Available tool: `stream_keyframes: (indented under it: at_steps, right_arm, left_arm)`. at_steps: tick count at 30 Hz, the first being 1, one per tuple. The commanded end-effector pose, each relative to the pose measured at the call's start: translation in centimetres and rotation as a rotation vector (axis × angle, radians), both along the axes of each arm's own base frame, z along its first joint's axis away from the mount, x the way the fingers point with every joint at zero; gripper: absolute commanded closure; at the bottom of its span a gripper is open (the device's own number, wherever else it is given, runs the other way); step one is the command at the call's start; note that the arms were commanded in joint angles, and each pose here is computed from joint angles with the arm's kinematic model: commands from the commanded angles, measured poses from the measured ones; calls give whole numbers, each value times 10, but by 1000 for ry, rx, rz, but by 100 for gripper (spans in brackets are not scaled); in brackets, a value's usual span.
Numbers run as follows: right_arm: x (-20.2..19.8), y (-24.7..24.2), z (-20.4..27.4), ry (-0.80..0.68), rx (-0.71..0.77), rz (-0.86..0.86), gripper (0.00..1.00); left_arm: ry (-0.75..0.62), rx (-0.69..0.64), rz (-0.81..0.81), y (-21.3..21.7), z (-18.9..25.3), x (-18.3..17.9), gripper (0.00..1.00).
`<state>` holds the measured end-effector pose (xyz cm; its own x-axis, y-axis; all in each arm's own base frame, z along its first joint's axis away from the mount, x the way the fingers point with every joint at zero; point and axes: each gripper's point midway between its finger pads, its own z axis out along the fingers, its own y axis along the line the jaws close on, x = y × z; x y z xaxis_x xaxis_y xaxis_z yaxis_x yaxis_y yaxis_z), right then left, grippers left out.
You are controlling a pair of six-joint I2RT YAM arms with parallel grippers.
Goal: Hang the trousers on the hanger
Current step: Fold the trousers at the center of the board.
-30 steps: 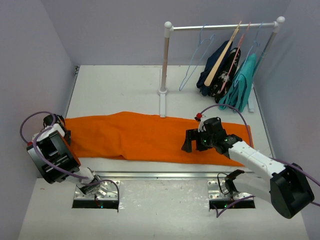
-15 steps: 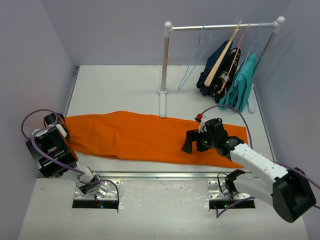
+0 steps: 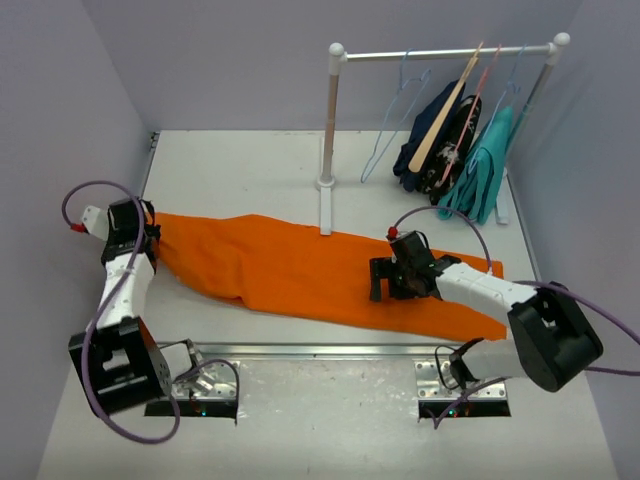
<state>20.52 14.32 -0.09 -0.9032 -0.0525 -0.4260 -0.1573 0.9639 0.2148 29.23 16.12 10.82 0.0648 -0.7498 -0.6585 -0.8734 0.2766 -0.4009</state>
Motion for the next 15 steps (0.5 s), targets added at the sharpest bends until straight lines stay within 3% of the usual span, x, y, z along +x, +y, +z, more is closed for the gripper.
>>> stream_keyframes:
  at_steps: [1,6,7,11,15]
  right_arm:
    - [28,4,-5,-11,-153,-93,1]
    - [22,38,-20,12,-335,-74,1]
    - [12,38,-32,71,-383,-97,1]
    - [16,91,-30,75,-391,-88,1]
    - [19,165,-42,98,-279,-22,1]
  left_arm:
    - [-259,176,-143,-15,114,17,100]
    - [-421,331,-279,-27,212,22,100]
    - [-464,387,-323,-31,242,24,100]
    - [-606,458,-568,-68,290,39,100]
    - [-718,471,-807,-113,309,36,100]
